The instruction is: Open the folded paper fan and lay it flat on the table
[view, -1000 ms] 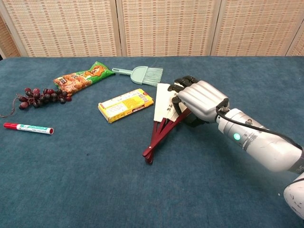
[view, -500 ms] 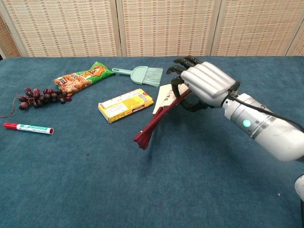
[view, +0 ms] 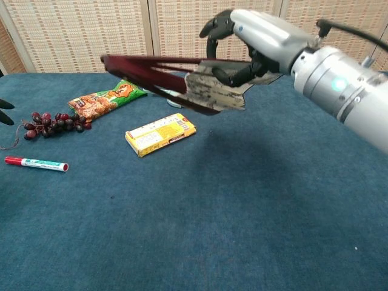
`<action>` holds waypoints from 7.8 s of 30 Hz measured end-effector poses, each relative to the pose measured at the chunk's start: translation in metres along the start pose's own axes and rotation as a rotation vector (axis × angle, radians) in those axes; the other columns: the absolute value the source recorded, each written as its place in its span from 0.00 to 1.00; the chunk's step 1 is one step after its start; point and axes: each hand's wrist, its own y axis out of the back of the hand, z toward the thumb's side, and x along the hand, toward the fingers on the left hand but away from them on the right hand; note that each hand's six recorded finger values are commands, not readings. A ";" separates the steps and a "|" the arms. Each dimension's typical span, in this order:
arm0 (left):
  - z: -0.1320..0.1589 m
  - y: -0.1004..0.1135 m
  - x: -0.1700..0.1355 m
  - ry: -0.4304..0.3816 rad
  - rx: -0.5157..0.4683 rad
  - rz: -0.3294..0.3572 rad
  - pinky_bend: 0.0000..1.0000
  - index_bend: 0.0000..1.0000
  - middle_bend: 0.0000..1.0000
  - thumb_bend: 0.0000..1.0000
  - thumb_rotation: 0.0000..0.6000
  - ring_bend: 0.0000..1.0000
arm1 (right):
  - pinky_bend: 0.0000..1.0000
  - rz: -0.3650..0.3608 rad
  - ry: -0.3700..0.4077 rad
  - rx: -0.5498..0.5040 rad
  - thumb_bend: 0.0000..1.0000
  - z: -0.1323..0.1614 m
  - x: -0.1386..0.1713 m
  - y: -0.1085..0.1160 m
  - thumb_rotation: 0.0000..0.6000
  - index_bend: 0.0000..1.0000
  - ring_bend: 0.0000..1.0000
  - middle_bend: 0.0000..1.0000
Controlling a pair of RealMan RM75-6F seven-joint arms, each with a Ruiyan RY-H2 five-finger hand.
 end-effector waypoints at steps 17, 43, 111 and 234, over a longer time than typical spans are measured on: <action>0.068 -0.024 0.066 0.011 -0.505 -0.030 0.24 0.22 0.15 0.40 1.00 0.09 | 0.00 0.058 -0.037 -0.189 0.65 0.058 -0.040 0.063 1.00 0.71 0.00 0.16; 0.129 -0.043 0.118 0.137 -1.100 -0.060 0.19 0.16 0.01 0.39 1.00 0.03 | 0.00 0.066 -0.094 -0.371 0.65 0.087 -0.056 0.029 1.00 0.71 0.00 0.16; 0.068 0.020 0.145 0.141 -0.711 0.351 0.17 0.78 0.27 0.66 1.00 0.10 | 0.01 0.037 -0.109 -0.287 0.66 0.026 -0.024 0.050 1.00 0.70 0.00 0.16; 0.015 0.038 -0.027 -0.010 0.243 0.250 0.03 0.00 0.00 0.41 1.00 0.00 | 0.00 0.241 -0.469 0.356 0.00 -0.105 0.289 0.061 0.90 0.00 0.00 0.00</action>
